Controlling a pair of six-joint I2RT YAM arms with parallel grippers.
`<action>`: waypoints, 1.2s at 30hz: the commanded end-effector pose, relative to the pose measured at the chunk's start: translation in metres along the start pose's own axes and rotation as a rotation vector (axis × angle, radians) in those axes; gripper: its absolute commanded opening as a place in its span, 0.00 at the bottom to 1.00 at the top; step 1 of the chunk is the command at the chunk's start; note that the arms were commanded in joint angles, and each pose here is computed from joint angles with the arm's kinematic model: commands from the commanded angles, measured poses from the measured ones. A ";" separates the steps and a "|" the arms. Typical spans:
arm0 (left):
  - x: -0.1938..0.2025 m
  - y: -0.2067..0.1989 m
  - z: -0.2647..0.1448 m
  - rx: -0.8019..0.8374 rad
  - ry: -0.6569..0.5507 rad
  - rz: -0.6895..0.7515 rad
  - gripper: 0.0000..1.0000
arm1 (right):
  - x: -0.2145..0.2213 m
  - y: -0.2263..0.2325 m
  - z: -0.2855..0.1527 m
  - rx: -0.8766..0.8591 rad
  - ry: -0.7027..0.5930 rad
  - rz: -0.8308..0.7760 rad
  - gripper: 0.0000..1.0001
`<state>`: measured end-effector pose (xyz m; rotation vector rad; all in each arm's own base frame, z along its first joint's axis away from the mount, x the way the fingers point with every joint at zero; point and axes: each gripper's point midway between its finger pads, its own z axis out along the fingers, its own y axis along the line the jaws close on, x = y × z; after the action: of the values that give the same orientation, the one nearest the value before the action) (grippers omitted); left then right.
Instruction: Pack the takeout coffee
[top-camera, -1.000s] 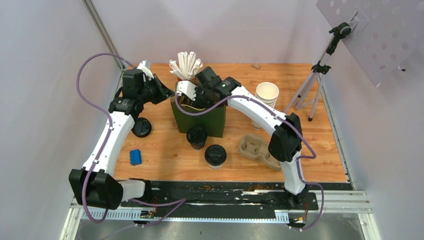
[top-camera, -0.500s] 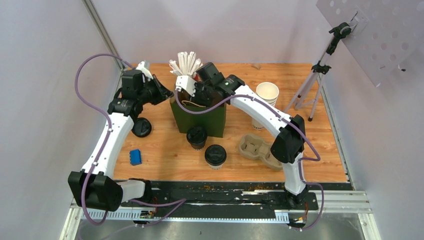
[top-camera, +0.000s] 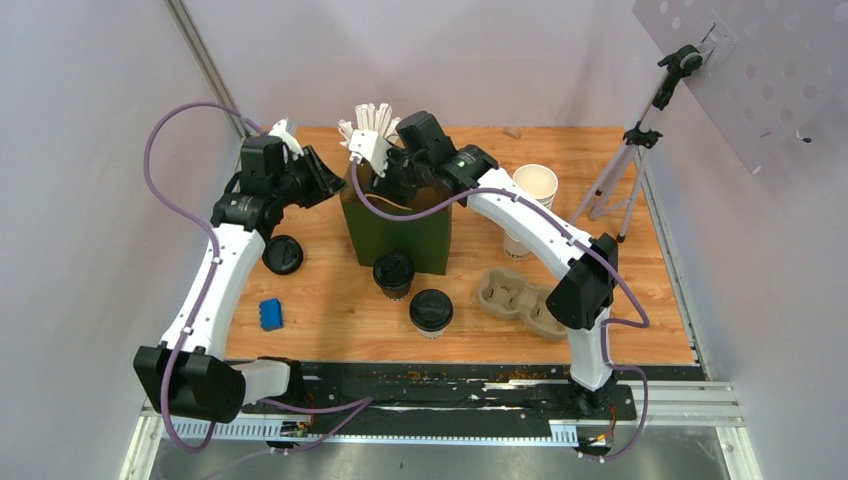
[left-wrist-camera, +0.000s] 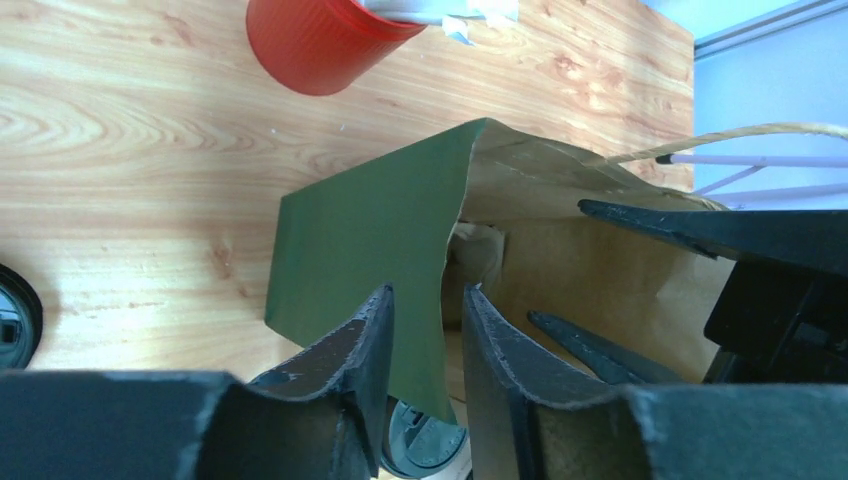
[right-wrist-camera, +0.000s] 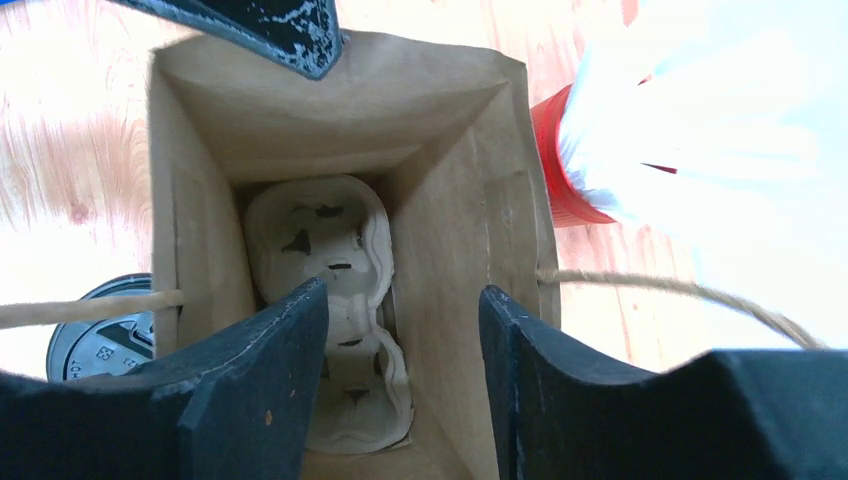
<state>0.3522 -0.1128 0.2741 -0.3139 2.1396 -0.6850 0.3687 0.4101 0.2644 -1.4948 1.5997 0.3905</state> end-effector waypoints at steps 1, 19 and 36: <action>-0.027 -0.013 -0.018 0.003 -0.086 0.023 0.45 | -0.061 -0.025 -0.048 0.127 -0.165 0.036 0.60; -0.013 -0.009 0.013 0.023 0.075 0.116 0.48 | -0.075 -0.028 -0.112 0.237 -0.194 0.302 1.00; -0.037 -0.003 -0.028 -0.136 0.029 0.127 0.81 | -0.036 -0.003 -0.178 0.315 -0.086 0.559 0.98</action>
<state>0.3652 -0.1067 0.2856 -0.2063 2.2529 -0.5734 0.3194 0.3324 0.3779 -0.8983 1.8350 0.4767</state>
